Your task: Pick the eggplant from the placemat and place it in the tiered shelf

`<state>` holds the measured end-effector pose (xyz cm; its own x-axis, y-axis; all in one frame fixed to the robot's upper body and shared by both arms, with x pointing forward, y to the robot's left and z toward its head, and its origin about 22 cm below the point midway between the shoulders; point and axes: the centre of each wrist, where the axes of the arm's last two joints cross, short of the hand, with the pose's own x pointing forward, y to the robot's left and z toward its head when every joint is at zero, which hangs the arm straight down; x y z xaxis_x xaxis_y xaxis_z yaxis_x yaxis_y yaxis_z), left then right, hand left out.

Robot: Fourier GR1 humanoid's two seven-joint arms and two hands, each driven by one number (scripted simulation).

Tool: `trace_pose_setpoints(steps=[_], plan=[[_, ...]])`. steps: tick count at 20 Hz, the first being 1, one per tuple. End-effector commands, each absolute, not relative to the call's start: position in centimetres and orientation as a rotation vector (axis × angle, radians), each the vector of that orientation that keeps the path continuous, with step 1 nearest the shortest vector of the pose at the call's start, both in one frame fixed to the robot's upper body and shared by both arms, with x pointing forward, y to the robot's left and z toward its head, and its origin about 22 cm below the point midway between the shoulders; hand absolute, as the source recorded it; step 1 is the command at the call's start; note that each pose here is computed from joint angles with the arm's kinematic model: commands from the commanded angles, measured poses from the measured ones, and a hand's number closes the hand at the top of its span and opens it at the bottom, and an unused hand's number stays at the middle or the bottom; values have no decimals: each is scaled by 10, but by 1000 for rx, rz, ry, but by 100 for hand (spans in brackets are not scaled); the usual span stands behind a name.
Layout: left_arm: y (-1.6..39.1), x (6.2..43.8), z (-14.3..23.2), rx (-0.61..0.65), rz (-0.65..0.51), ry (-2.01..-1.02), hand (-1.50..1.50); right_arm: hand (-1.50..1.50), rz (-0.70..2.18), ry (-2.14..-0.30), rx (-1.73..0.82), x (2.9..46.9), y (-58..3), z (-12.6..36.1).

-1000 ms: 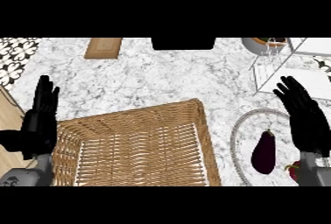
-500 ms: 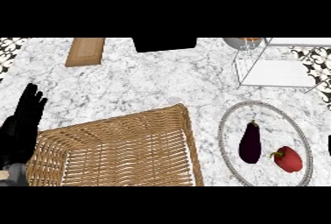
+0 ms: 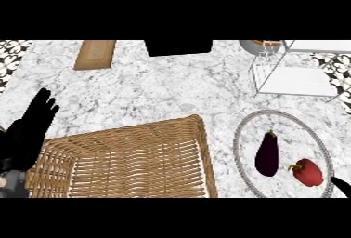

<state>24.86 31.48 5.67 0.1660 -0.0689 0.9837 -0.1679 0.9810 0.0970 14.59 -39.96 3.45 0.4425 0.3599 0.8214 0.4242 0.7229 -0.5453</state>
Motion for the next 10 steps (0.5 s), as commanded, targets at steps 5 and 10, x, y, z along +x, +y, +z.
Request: trace_pose_setpoints(steps=[5,10], plan=[[302,229,-2,126,69,-1131,0,-150,135,-1037,-711,148,-375,88],[294,240,0,98,36,-1144,0,-150,114,-906,-768,162,-358,107]])
